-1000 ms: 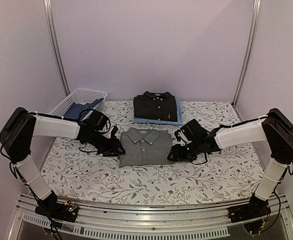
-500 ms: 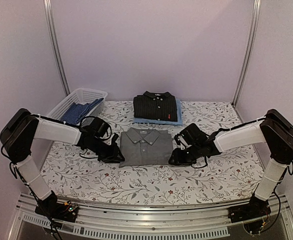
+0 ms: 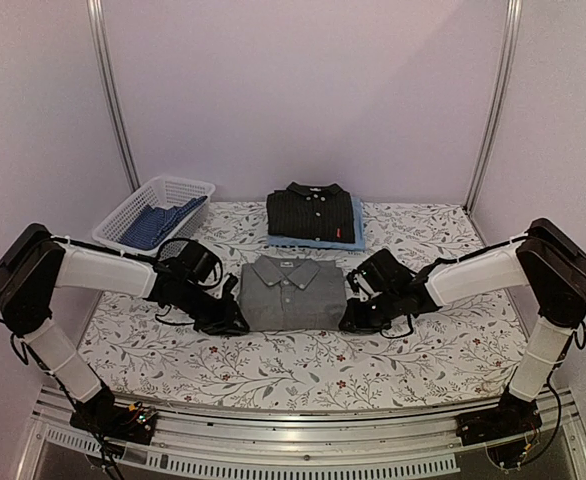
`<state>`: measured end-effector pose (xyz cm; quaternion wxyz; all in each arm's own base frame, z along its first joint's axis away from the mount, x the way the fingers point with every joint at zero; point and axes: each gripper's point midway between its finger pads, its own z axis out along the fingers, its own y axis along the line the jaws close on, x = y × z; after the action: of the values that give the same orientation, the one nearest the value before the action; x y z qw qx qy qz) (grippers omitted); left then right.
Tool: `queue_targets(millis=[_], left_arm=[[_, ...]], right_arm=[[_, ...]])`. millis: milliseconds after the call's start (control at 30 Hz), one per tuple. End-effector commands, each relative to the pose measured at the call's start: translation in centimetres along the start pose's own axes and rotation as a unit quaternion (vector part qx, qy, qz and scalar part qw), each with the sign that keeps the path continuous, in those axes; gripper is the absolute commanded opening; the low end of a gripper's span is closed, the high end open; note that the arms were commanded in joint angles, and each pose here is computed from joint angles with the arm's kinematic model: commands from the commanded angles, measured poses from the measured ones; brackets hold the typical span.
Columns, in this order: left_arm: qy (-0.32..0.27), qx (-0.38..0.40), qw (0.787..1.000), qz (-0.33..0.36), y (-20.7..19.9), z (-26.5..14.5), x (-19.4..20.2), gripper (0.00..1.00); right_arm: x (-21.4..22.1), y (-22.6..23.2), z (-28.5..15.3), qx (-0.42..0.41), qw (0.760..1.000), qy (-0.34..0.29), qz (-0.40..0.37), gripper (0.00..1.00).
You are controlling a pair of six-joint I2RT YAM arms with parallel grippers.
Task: Fold and stack the long sleeve shirts
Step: Move the square-folded shirt to the center of the board.
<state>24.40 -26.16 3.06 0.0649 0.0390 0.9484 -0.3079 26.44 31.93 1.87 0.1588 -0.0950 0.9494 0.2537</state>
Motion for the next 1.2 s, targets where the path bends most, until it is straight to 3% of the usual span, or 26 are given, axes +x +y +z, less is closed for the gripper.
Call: queue_targets(millis=[0,133,367,767,967,1033,1133,1167], left_arm=[[0.007,-0.001,1.0,0.002,-0.3,0.8,0.3,0.16],[0.011,-0.016,1.0,0.004,0.0,0.6,0.4,0.0],[0.041,-0.038,0.998,0.001,0.7,-0.4,3.5,0.0],[0.112,-0.031,0.993,-0.024,0.0,-2.8,13.3,0.0],[0.127,-0.032,0.991,-0.03,-0.2,-3.5,16.1,0.0],[0.125,-0.031,0.991,-0.03,-0.4,-3.8,16.1,0.03],[0.11,-0.042,0.993,-0.016,-0.8,-4.6,15.4,0.13],[0.106,-0.049,0.993,-0.006,-0.9,-5.0,15.1,0.22]], right_arm=[[1.2,-0.3,0.6,0.005,1.0,0.016,-0.001,0.13],[1.6,-0.2,0.4,0.006,1.0,0.02,-0.004,0.02],[4.3,0.7,-0.9,-0.009,0.999,0.046,-0.011,0.0],[14.7,3.5,-4.0,-0.025,0.992,0.126,-0.01,0.0],[17.5,4.0,-5.0,-0.017,0.989,0.144,0.008,0.0],[17.4,4.0,-5.3,-0.015,0.99,0.14,0.012,0.03],[16.1,4.7,-6.0,-0.014,0.993,0.121,0.008,0.24],[15.6,4.8,-6.3,-0.009,0.994,0.113,0.003,0.34]])
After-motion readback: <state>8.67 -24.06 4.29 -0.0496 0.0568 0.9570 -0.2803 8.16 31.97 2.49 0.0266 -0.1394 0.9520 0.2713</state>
